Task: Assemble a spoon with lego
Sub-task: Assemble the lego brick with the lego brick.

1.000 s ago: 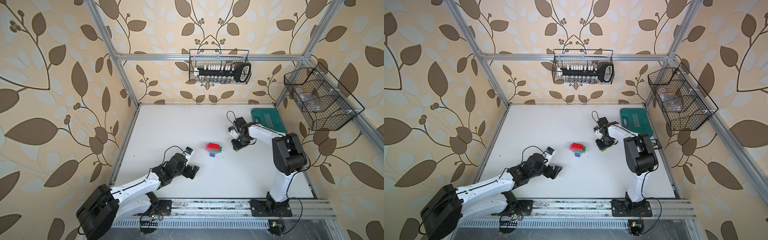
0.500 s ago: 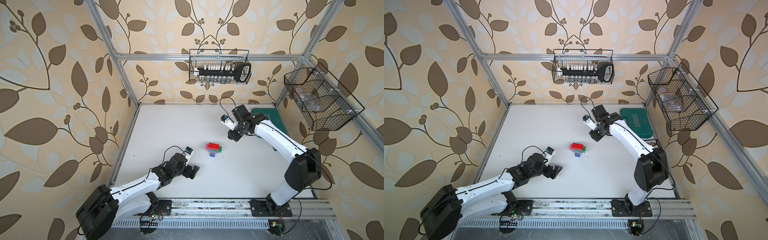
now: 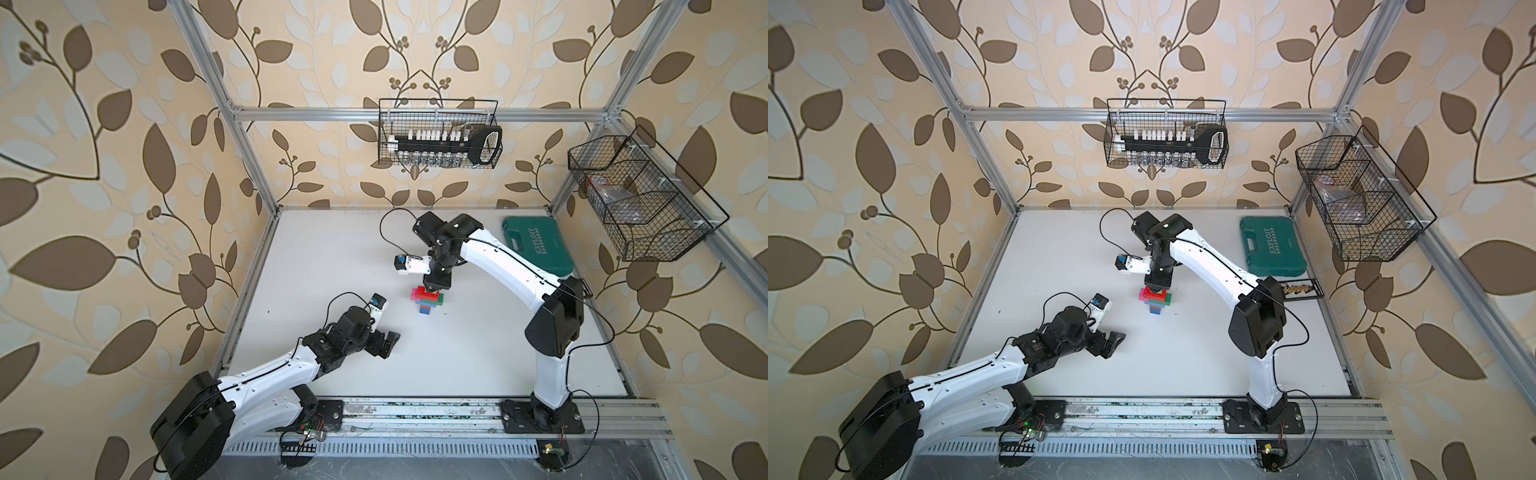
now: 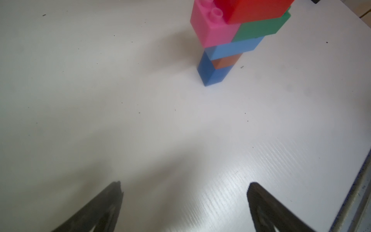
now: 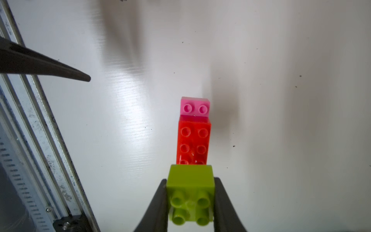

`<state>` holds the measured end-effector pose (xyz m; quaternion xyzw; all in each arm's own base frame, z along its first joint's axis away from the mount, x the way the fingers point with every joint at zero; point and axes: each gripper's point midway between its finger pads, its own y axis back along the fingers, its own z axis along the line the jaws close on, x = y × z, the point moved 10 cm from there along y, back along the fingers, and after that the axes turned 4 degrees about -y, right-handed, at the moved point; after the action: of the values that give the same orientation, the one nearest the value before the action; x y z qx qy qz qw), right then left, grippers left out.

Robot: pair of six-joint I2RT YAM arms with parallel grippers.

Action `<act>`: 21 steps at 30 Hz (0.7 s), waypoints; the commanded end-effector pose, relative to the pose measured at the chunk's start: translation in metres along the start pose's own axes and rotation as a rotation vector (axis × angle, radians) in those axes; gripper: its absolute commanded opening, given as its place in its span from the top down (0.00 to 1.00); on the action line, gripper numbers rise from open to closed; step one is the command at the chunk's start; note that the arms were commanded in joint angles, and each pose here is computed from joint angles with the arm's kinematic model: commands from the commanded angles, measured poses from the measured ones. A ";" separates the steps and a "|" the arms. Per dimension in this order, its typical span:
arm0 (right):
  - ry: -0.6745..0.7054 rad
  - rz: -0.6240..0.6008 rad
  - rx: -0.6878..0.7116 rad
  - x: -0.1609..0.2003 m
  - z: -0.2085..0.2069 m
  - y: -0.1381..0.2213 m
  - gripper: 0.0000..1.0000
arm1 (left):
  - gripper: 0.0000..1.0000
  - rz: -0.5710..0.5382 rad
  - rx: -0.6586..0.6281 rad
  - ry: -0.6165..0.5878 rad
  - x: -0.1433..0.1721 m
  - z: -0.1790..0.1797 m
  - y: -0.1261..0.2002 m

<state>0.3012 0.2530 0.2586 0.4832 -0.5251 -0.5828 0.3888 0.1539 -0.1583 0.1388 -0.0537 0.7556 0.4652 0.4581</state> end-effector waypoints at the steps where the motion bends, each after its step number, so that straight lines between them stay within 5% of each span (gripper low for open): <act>1: 0.059 0.004 -0.034 0.001 0.008 0.009 1.00 | 0.01 -0.054 0.029 -0.022 -0.010 -0.005 0.004; 21: -0.057 0.048 0.018 -0.011 -0.006 -0.003 1.00 | 0.01 -0.054 0.022 -0.016 -0.009 -0.004 0.003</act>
<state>0.3068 0.2617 0.2626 0.4818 -0.5362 -0.5791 0.3809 0.1543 -0.1586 0.1395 -0.0558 0.7556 0.4636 0.4593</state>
